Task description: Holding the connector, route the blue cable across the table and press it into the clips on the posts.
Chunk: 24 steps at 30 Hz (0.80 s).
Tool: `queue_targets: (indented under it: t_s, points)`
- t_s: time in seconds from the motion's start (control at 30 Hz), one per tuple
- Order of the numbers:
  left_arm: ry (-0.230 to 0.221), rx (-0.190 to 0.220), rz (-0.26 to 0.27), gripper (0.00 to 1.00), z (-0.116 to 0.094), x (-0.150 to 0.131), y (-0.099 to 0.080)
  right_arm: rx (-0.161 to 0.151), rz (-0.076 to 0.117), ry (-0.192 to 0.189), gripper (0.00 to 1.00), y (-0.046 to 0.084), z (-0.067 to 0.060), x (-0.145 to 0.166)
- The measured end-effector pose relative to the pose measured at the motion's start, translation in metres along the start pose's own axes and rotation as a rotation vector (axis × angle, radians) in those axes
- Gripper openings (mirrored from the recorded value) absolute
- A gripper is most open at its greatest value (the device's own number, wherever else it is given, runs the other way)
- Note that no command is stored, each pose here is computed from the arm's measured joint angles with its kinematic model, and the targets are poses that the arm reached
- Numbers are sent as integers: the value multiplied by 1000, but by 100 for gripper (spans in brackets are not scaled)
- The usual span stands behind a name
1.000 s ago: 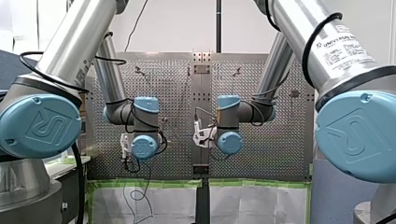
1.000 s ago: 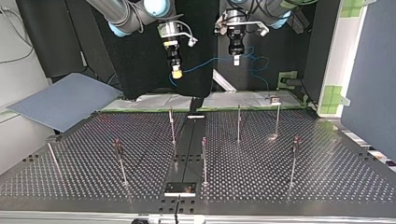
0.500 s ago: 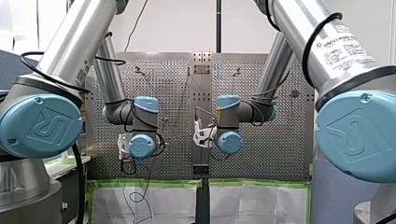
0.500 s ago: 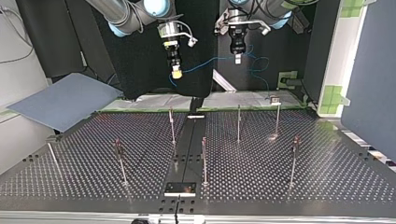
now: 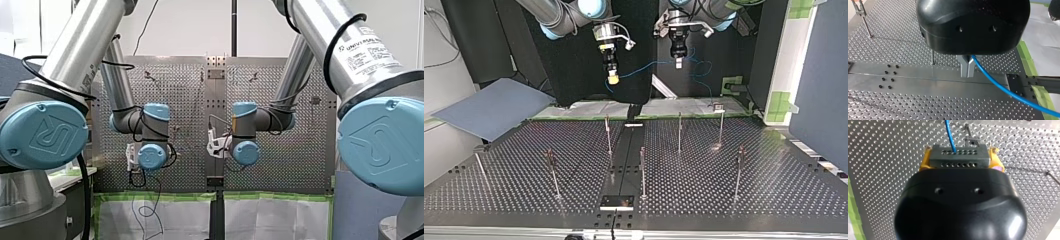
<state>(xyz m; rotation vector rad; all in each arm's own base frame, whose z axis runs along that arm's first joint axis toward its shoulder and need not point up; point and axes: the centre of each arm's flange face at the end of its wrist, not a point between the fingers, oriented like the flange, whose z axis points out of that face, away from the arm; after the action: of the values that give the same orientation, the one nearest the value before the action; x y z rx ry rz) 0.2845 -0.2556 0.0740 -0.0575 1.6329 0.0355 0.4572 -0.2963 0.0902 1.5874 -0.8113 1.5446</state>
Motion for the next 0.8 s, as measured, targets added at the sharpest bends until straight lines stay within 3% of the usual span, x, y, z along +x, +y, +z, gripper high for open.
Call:
queue_targets:
  t_s: [0.63, 0.8]
  points:
    - [2, 0, 11, 0, -2, 4, 0, 0, 0, 0, 0, 0, 0, 0]
    - [-29, 1, -11, 0, 5, -4, -6, 9, -1, -7, 0, -3, 1, -2]
